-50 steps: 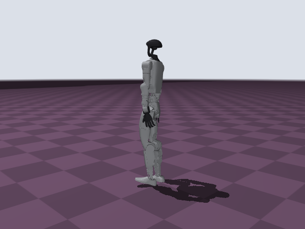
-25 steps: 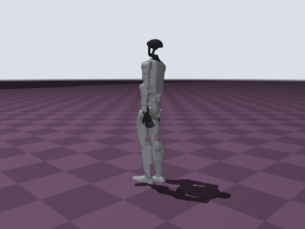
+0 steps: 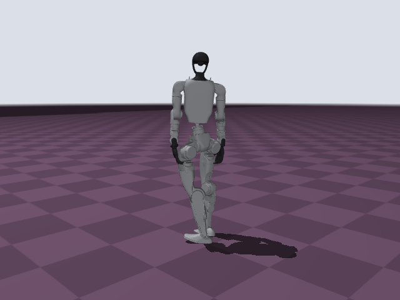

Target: In place motions

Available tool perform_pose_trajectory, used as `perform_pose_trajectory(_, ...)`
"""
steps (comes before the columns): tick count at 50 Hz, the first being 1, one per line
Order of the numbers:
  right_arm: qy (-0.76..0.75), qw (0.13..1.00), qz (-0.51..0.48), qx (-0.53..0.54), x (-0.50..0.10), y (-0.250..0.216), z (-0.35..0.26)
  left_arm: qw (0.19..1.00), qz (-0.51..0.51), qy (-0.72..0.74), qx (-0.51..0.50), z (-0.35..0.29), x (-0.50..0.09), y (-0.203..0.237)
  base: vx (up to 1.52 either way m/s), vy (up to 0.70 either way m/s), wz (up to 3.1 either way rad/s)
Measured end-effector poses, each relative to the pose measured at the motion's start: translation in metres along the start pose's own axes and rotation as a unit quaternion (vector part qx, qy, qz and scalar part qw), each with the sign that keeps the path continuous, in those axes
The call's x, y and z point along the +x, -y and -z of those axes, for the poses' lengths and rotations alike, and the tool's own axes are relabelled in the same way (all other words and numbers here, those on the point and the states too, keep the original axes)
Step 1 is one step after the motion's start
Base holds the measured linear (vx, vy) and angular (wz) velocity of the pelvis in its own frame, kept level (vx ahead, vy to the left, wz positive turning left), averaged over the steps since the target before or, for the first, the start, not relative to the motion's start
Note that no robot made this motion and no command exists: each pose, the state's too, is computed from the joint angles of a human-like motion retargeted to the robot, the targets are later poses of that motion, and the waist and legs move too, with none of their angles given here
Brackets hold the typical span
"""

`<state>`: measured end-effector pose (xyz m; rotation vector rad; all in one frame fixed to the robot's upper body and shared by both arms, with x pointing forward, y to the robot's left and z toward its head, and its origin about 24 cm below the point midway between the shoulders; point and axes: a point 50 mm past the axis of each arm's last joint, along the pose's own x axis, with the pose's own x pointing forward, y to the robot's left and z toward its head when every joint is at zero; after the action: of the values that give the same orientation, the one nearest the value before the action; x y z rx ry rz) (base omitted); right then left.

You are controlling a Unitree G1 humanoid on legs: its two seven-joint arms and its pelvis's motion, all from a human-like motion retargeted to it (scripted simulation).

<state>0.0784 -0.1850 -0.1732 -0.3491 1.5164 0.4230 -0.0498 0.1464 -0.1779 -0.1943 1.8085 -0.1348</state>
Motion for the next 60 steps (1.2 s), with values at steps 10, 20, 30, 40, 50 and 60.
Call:
perform_pose_trajectory(10,-0.055,0.996,0.008,0.065,0.000,-0.001,0.033,1.000,0.012,0.007,0.028,-0.008,0.000,0.007,-0.01,-0.08,-0.74)
perform_pose_trajectory(20,-0.081,0.990,0.006,0.112,0.000,-0.003,0.058,0.999,0.029,0.011,0.028,-0.009,0.002,0.016,-0.02,-0.03,-0.12)
perform_pose_trajectory(30,-0.035,0.994,0.007,0.102,0.000,0.003,0.032,0.998,0.042,-0.002,0.035,0.001,0.004,0.021,0.00,0.00,0.00)
perform_pose_trajectory(40,0.013,0.997,0.004,0.072,-0.001,0.006,0.005,0.999,0.041,-0.004,0.031,0.001,0.003,0.019,0.02,0.03,0.26)
perform_pose_trajectory(50,-0.020,0.995,-0.007,0.102,0.001,-0.002,0.031,0.999,0.021,0.024,0.032,-0.024,-0.001,0.011,0.03,0.14,0.69)
perform_pose_trajectory(60,-0.064,0.991,-0.021,0.114,0.002,-0.013,0.064,0.996,0.008,0.064,0.065,-0.054,-0.009,0.006,-0.07,0.21,1.08)
